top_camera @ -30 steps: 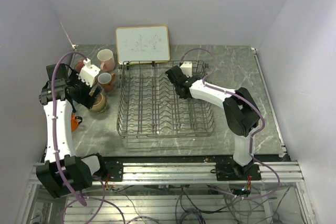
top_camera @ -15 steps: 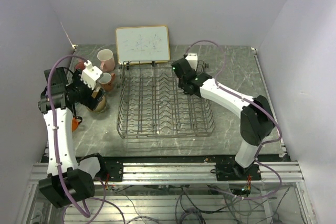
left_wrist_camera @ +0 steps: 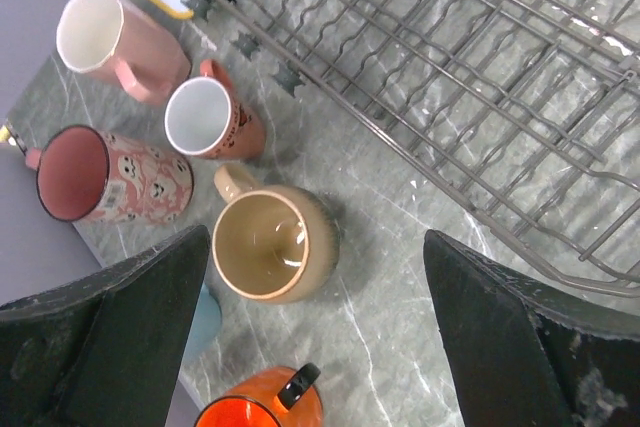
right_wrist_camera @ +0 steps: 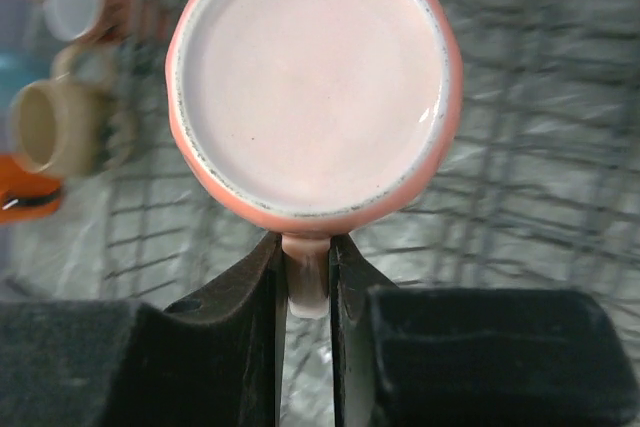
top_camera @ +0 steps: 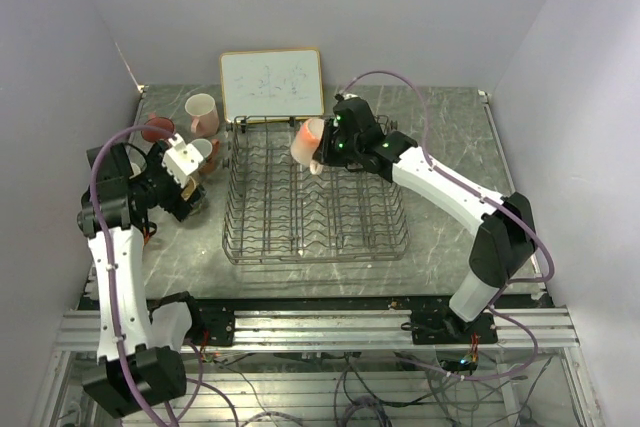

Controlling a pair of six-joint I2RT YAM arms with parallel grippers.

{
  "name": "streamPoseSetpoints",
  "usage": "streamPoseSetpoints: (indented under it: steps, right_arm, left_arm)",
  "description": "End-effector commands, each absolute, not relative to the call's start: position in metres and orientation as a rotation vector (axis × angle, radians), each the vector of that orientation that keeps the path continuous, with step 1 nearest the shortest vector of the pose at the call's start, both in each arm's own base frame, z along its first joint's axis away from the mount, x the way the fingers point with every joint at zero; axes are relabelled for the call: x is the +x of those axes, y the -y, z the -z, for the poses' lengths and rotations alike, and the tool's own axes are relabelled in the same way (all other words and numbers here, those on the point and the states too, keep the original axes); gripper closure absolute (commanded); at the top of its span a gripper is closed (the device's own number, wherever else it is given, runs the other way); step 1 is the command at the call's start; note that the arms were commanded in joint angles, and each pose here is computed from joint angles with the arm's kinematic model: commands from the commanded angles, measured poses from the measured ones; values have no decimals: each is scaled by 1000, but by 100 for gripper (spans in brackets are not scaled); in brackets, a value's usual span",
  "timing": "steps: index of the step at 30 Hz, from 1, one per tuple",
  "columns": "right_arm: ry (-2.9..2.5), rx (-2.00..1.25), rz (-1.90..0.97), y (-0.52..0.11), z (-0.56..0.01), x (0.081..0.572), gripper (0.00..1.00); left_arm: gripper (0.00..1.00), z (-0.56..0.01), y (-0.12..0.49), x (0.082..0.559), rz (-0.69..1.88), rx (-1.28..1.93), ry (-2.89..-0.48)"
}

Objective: Unload the cups from the dish rack

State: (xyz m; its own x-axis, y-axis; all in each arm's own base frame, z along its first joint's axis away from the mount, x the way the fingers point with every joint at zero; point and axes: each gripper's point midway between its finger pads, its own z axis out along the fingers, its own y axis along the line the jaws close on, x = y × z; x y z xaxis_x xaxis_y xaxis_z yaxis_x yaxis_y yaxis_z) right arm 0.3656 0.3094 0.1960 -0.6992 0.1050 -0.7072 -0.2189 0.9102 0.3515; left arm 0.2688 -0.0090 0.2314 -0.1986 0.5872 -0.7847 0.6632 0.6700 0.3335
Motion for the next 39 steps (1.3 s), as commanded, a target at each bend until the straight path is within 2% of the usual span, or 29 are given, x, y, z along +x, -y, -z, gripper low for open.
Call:
streamPoseSetpoints:
  steps: [1, 10, 14, 20, 29, 39]
  right_arm:
    - [-2159, -165, -1071, -367, -272, 330, 100]
    - [-2052, -209, -1692, -407, -314, 275, 100]
    - [-2020, -210, -1872, -416, -328, 257, 100]
    - [-1985, -259, -2004, -429, -345, 237, 100]
    - [-1978, -276, -2082, -442, -350, 221, 100]
    - [-1987, -290, -2141, -453, -348, 210, 100]
  left_arm:
    - [1, -245, 28, 263, 83, 1101, -1691]
    - [0, -259, 44, 251, 30, 1168, -1500]
    - [0, -268, 51, 250, 32, 1181, -1431]
    - [0, -283, 58, 255, 76, 1169, -1372]
    - [11, -309, 67, 265, 171, 1056, -1345]
    - [15, -312, 73, 261, 200, 1069, -1350]
